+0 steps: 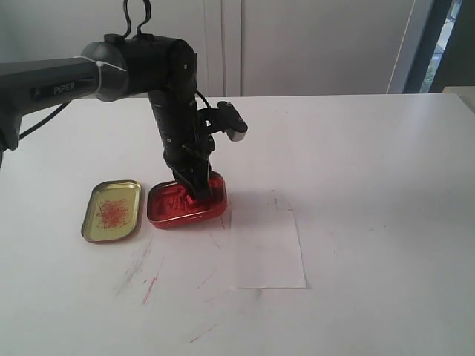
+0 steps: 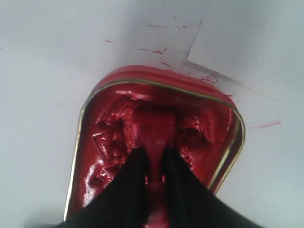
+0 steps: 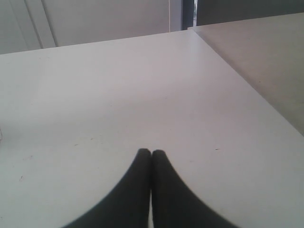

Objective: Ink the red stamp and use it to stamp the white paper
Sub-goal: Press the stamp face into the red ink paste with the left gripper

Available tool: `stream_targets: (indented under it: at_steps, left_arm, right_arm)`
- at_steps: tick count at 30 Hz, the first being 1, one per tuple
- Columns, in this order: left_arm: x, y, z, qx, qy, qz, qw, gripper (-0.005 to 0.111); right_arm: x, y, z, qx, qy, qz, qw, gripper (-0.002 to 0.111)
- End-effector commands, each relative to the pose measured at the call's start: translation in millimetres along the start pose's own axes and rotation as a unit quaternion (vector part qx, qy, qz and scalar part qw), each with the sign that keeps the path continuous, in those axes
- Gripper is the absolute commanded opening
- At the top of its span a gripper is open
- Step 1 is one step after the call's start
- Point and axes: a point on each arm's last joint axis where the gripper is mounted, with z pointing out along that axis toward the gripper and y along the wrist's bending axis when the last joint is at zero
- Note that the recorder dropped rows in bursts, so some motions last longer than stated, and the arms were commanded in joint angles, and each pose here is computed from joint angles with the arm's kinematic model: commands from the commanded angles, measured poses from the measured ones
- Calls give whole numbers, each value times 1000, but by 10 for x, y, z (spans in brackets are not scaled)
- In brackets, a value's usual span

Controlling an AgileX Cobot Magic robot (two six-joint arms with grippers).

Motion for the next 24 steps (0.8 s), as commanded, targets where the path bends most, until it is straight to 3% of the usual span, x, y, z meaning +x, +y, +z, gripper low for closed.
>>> stream_targets:
  at_steps: [1,24]
  left_arm:
    - [-4,-27,-48,11,0,-4,1000,0]
    - [38,-60,-25,31,25,-16,999,0]
  right_arm:
    - [0,-4,2,2,-8,-2,1000,0]
    - [0,-4,2,2,-8,-2,1000,0]
